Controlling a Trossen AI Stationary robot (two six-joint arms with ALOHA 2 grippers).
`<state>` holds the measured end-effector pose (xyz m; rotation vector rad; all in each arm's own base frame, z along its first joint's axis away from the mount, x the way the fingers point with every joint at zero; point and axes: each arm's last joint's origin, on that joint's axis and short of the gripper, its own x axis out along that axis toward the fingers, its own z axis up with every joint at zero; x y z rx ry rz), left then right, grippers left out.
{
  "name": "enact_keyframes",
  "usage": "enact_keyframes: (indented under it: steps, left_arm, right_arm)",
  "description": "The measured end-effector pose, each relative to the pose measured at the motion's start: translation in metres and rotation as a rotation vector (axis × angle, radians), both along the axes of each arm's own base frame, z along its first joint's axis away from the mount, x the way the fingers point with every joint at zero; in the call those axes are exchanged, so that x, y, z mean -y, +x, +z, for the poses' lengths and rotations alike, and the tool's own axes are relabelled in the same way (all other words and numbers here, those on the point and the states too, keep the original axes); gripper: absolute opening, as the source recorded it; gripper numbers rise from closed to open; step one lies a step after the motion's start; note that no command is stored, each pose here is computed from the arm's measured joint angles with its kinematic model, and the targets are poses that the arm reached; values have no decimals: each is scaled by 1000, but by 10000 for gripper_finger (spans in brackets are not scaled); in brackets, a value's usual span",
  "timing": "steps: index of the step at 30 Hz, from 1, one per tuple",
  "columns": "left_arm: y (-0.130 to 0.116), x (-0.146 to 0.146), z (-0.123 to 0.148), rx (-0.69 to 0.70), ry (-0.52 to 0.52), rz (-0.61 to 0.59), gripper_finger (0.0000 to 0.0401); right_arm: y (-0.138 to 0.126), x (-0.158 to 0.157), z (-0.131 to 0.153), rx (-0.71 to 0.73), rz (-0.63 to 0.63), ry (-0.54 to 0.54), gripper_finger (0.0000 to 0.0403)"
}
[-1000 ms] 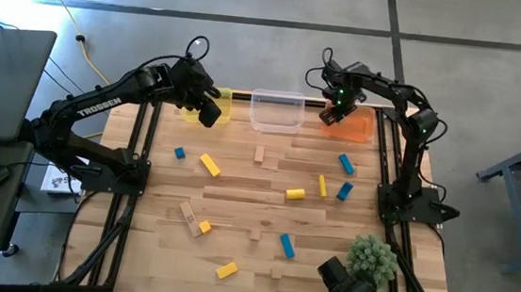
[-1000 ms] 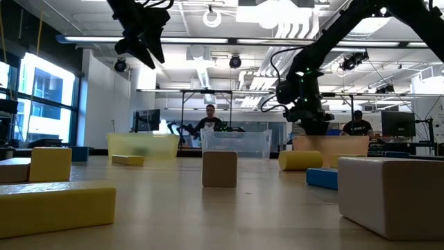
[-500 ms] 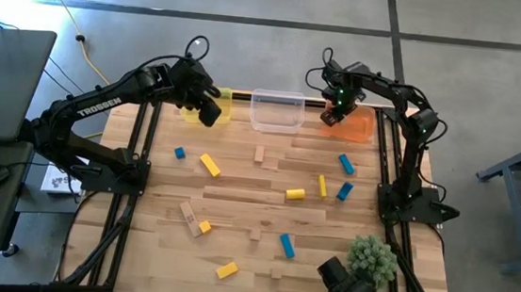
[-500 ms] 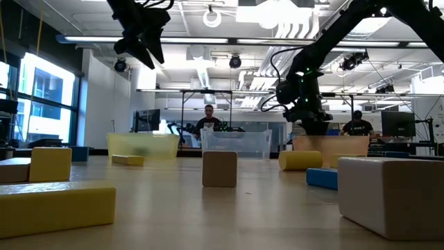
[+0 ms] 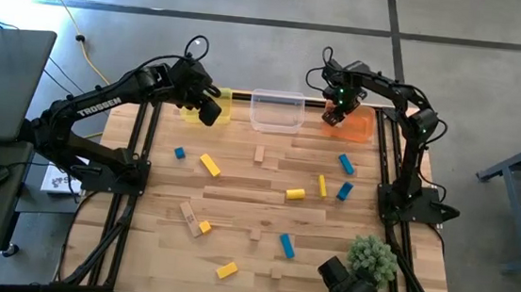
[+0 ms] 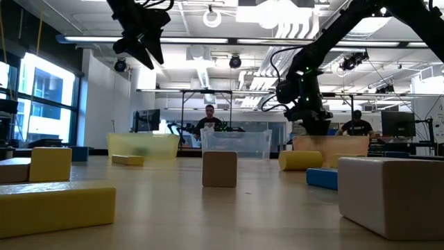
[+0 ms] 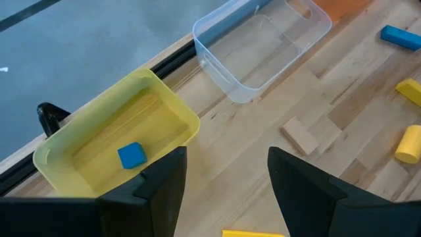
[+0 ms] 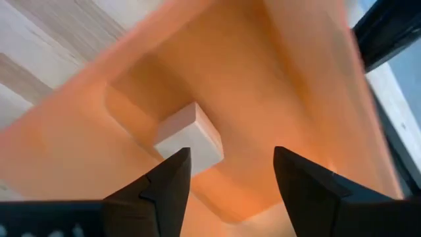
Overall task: Sort & place blocks by color
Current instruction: Put the yellow block into the transparent bin
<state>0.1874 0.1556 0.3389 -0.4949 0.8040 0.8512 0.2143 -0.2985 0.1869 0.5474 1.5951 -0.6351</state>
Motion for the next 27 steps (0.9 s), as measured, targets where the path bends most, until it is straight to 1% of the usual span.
enact_keyframes:
  steps: [4, 8, 13, 15, 20, 23, 27]
  left_arm:
    - [0, 2, -1, 19, -39, -35, 202]
    - [1, 5, -2, 35, -83, -53, 202]
    - [6, 14, -17, -13, -118, -99, 202]
    - [8, 18, -23, -42, -114, -147, 202]
    - [14, 25, -39, -121, -102, -270, 202]
    - [16, 28, -45, -169, -78, -358, 202]
    - [25, 25, -53, -227, -38, -475, 202]
  right_arm:
    - [1, 2, 14, -4, -7, 7, 206]
    - [5, 7, 36, 18, -27, -19, 206]
    - [10, 13, 66, 60, -3, -72, 206]
    - [12, 15, 79, 84, 24, -102, 206]
    - [14, 19, 112, 134, 30, -171, 206]
    - [14, 19, 130, 165, 30, -213, 206]
    - [14, 18, 153, 216, 14, -253, 206]
